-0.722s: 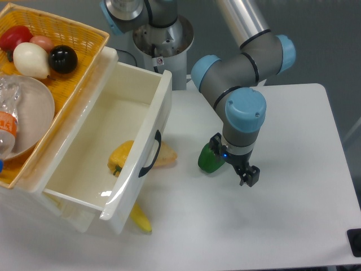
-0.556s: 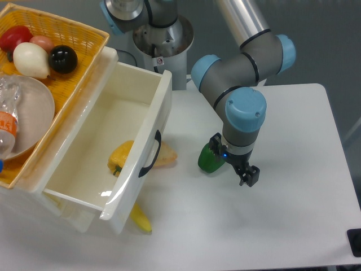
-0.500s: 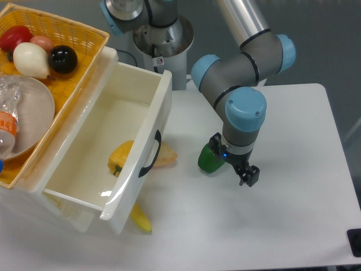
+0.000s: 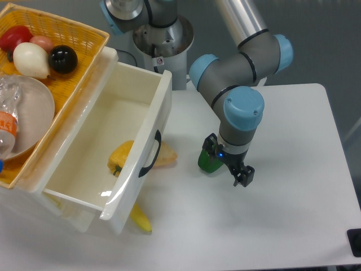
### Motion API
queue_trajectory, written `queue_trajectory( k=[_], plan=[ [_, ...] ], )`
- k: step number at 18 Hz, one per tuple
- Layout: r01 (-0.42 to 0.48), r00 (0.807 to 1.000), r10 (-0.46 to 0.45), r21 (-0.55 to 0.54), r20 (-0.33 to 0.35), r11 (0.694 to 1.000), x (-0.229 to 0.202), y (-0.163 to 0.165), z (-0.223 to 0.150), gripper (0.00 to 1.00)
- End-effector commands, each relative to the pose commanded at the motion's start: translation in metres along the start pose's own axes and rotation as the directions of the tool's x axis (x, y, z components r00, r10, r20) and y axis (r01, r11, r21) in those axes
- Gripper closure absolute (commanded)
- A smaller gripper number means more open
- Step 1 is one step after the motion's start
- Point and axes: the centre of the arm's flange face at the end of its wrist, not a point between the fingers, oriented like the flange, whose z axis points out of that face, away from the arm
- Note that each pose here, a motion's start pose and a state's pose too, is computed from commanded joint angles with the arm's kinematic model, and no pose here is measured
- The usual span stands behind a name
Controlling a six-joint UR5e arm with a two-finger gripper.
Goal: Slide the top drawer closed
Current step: 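Raise the open gripper slightly above the green pepper, then move the gripper toward the front face of the open white drawer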
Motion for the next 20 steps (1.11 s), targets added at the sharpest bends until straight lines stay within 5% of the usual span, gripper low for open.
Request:
queue_trajectory(
  k=[5,8,12,20],
  plan=[
    [0.017,1.000,-0.017,0.047,-0.004,0.999,0.002,-0.012,-0.009,0.00],
    [0.101,0.995,-0.098,0.144,-0.025,0.984,0.013,-0.029,-0.026,0.04],
    [0.155,0.988,-0.145,0.228,-0.060,0.961,0.031,-0.051,-0.044,0.34],
    [0.225,0.973,-0.206,0.219,-0.103,0.949,0.070,-0.087,-0.052,0.85]
  ],
)
